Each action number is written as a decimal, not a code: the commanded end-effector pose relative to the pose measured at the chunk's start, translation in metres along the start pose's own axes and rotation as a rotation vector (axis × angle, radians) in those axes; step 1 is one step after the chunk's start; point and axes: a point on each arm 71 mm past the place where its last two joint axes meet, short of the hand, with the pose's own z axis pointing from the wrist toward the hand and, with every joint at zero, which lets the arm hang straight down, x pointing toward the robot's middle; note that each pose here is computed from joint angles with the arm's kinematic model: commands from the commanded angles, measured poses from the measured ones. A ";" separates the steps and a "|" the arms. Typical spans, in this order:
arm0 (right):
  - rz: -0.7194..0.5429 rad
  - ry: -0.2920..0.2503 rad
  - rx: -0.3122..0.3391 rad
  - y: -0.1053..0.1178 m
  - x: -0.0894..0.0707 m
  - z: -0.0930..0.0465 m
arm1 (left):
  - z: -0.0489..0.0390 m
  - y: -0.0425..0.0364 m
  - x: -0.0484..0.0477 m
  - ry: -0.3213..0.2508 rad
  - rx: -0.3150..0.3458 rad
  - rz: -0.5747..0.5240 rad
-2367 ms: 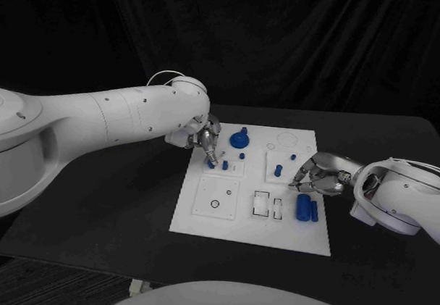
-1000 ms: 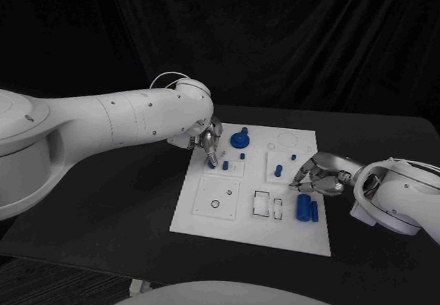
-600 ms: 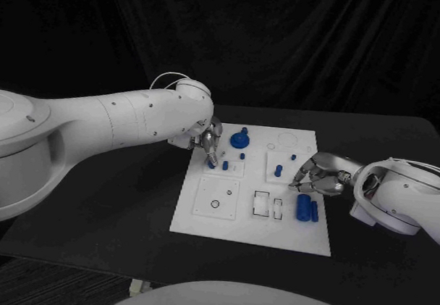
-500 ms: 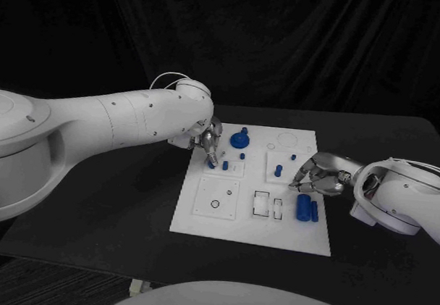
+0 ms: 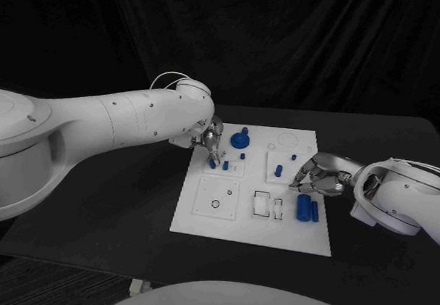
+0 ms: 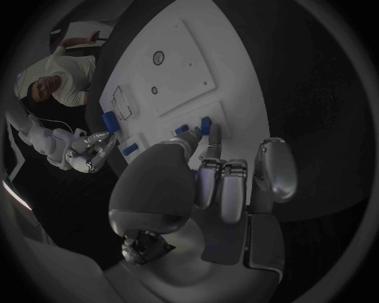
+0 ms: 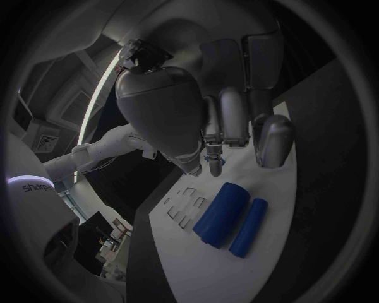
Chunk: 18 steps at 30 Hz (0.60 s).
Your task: Assemble the parts on the task board
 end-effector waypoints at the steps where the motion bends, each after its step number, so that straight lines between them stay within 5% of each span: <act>1: 0.000 0.009 0.010 -0.001 0.002 0.000 | 0.0035 -0.0057 0.0057 0.010 0.028 -0.002; 18: -0.001 0.014 0.009 0.000 0.002 0.001 | 0.0038 -0.0036 0.0088 0.041 0.006 0.010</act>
